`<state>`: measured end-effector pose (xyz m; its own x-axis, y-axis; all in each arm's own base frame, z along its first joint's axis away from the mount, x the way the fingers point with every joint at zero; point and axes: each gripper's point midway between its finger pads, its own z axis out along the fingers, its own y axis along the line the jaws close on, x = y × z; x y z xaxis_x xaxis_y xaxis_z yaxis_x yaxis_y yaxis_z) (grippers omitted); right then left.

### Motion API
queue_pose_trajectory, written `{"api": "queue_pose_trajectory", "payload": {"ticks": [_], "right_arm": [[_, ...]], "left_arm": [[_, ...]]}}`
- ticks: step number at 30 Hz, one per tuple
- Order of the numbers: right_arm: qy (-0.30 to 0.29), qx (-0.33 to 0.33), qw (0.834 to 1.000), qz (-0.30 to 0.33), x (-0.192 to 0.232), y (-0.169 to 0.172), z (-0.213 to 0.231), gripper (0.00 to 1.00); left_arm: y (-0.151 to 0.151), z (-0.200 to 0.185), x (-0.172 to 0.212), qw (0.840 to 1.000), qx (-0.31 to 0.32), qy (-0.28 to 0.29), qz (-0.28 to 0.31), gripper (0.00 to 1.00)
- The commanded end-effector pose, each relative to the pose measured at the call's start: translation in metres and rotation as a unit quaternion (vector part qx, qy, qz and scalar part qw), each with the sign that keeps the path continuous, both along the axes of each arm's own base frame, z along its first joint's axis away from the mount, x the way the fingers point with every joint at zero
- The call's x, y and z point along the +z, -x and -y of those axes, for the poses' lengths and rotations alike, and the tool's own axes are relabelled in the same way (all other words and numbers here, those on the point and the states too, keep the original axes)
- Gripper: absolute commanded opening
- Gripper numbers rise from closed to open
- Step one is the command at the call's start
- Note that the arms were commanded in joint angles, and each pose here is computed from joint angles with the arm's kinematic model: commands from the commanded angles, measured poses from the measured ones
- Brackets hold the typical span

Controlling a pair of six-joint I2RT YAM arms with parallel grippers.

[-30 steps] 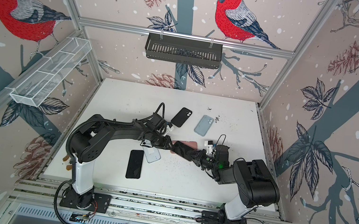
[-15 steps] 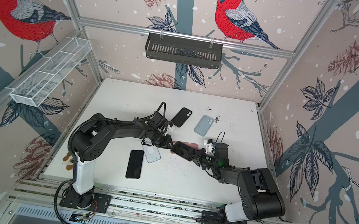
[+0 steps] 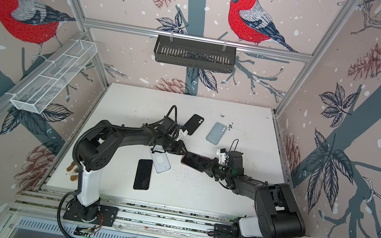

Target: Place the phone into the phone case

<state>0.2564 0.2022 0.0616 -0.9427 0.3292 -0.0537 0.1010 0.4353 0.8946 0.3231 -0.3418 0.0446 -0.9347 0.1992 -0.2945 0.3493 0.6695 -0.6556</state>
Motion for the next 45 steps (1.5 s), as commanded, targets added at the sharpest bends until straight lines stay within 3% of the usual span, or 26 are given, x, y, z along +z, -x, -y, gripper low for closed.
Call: {"api": "queue_pose_trajectory", "payload": {"ticks": [1, 13, 18, 25, 36, 45], "right_arm": [[0.007, -0.007, 0.999, -0.039, -0.015, 0.008, 0.002, 0.1], [0.007, -0.012, 0.999, -0.039, -0.014, 0.006, 0.004, 0.11], [0.009, -0.012, 0.999, -0.039, -0.015, 0.006, 0.004, 0.11], [0.01, -0.009, 0.999, -0.037, -0.013, 0.007, 0.004, 0.11], [0.014, 0.007, 0.998, -0.055, -0.021, 0.005, 0.001, 0.11], [0.001, 0.009, 0.998, -0.064, -0.025, 0.002, -0.003, 0.12]], "left_arm": [[0.001, 0.005, 0.002, 1.0, -0.008, 0.017, 0.003, 0.27], [-0.001, 0.0, 0.015, 1.0, 0.005, 0.014, 0.021, 0.27], [-0.014, -0.024, 0.015, 0.997, 0.052, -0.038, 0.035, 0.28], [-0.013, -0.018, -0.008, 0.999, 0.042, -0.026, 0.006, 0.28], [-0.015, 0.004, 0.002, 0.999, 0.022, 0.031, -0.009, 0.29], [-0.008, 0.011, 0.002, 0.999, 0.015, 0.043, -0.018, 0.29]]}}
